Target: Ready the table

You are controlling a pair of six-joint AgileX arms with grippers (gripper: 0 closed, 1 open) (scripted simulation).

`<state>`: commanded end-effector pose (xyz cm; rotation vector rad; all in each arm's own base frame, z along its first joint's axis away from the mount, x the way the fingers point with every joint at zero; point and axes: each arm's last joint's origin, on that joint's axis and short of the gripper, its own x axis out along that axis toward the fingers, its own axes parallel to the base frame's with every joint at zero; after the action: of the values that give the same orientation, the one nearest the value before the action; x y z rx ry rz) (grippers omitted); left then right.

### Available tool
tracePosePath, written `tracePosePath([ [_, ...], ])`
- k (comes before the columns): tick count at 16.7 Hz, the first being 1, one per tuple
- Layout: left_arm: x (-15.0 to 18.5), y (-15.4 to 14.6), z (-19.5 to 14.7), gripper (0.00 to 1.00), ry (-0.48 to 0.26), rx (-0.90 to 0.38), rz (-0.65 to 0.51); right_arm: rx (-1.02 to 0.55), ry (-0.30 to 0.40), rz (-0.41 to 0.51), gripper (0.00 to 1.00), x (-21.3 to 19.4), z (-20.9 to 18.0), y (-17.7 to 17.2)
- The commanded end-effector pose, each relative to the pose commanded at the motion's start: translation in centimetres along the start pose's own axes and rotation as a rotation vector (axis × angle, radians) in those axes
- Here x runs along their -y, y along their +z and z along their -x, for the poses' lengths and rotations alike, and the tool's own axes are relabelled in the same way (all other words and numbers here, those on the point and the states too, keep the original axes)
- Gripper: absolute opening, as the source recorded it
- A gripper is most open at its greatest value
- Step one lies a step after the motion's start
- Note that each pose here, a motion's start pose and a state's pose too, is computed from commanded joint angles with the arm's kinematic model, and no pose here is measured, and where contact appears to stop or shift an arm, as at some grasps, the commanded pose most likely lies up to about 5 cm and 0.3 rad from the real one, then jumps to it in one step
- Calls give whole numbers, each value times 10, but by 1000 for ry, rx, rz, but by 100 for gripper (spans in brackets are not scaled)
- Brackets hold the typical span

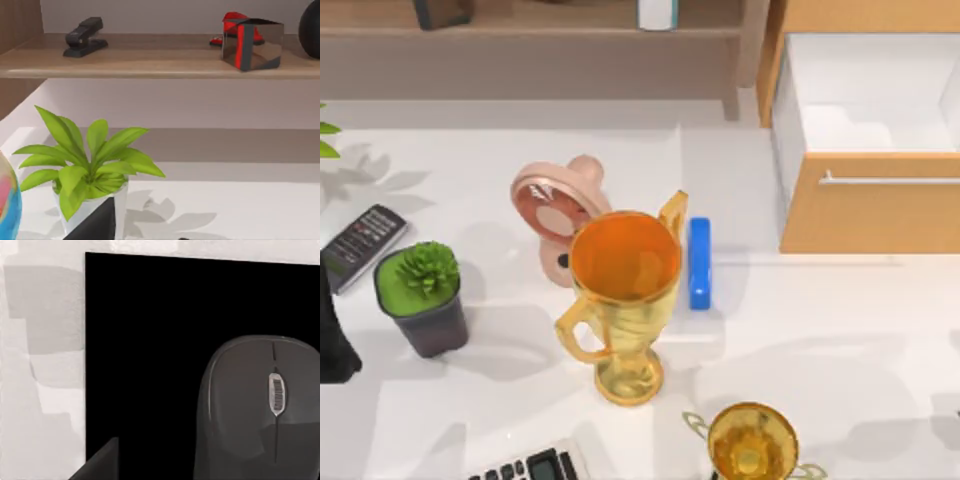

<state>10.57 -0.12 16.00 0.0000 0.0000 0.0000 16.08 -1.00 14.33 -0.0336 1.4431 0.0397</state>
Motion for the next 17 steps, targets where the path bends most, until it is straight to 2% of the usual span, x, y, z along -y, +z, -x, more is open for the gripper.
tracePosePath([
  [2,0,0,0,100,0,0,0,56,13,79,100,-6,-2,9],
  [4,0,0,0,100,0,0,0,136,31,199,100,-15,-6,19],
  [10,0,0,0,100,0,0,0,529,57,718,100,-66,-26,54],
  [14,0,0,0,100,0,0,0,811,3,1053,100,-104,-36,62],
  [17,0,0,0,100,0,0,0,995,-98,1229,100,-123,-44,61],
])
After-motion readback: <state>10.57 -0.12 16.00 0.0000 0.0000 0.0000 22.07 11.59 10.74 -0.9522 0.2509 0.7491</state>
